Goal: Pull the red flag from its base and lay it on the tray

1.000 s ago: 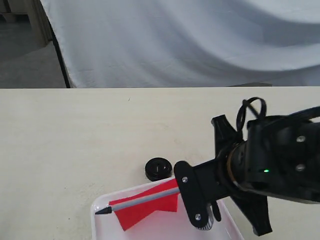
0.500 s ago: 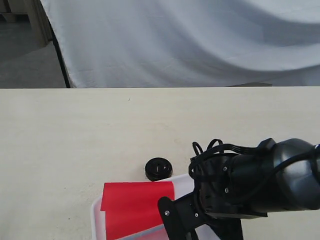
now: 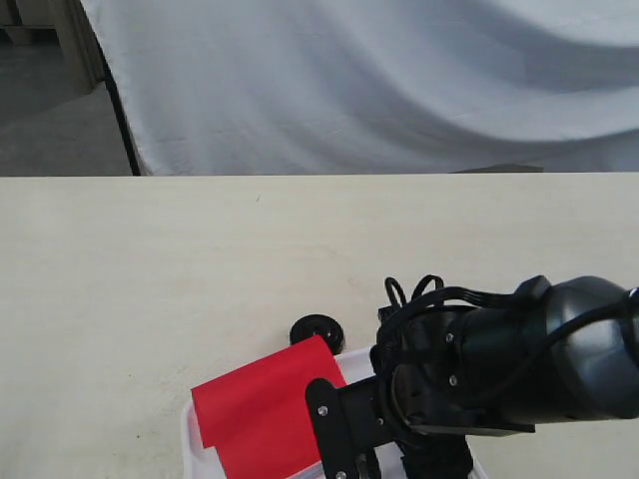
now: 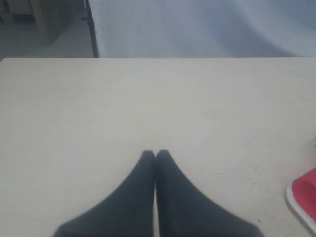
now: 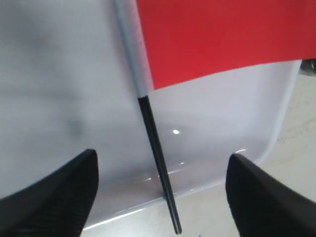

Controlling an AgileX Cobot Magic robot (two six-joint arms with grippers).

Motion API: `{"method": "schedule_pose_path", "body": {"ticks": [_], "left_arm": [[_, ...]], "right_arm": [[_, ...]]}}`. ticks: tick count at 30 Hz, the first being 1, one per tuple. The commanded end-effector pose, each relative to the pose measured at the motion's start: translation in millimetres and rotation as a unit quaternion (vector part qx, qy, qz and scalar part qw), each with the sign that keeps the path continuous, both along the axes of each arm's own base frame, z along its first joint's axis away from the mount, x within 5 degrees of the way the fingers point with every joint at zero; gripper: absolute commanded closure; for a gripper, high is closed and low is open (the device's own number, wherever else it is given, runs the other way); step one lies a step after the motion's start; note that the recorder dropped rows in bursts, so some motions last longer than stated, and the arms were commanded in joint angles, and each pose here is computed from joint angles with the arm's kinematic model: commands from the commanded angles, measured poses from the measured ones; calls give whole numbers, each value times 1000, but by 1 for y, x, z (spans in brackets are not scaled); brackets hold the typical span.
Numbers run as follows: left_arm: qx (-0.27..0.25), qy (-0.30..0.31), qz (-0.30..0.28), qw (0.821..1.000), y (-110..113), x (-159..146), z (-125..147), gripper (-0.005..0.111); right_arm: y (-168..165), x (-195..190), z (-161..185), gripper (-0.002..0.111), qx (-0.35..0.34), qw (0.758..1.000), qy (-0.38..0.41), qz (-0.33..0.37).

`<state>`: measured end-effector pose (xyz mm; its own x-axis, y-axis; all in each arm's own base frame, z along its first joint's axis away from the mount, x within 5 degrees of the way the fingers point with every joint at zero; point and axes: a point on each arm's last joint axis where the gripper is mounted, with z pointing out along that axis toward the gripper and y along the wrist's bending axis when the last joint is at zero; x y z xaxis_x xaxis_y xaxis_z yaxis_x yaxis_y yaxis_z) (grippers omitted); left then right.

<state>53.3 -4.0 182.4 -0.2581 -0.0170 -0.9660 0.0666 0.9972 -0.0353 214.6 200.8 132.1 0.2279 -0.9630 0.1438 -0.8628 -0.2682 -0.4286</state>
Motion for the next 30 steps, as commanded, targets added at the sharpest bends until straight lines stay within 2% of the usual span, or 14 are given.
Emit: {"method": "schedule_pose_path", "body": {"ticks": [1,7,10,12,13,16,21,27,30], "left_arm": [[0,-1,-2,1000,0,0,0,107],[0,-1,-2,1000,0,0,0,107],[0,-1,-2,1000,0,0,0,107],[0,-1,-2,1000,0,0,0,107],[0,-1,-2,1000,0,0,0,107],[0,-1,-2,1000,0,0,0,107],[0,-1,-2,1000,0,0,0,107],[0,-1,-2,1000,0,0,0,107],[0,-1,-2,1000,0,0,0,107]], "right_arm": [[-3,0,13,50,19,999,-13,-28],[-6,-3,45,66,72,995,-48,-41],[-8,-1,61,84,119,990,-66,-45],[-12,4,72,104,172,980,-77,-70],[-14,6,75,108,196,974,-79,-86],[-23,19,85,109,281,945,-80,-149],[-51,41,87,109,360,890,-67,-271],[-102,58,91,109,366,832,-67,-411],[-132,62,98,109,371,787,-51,-490]]}}
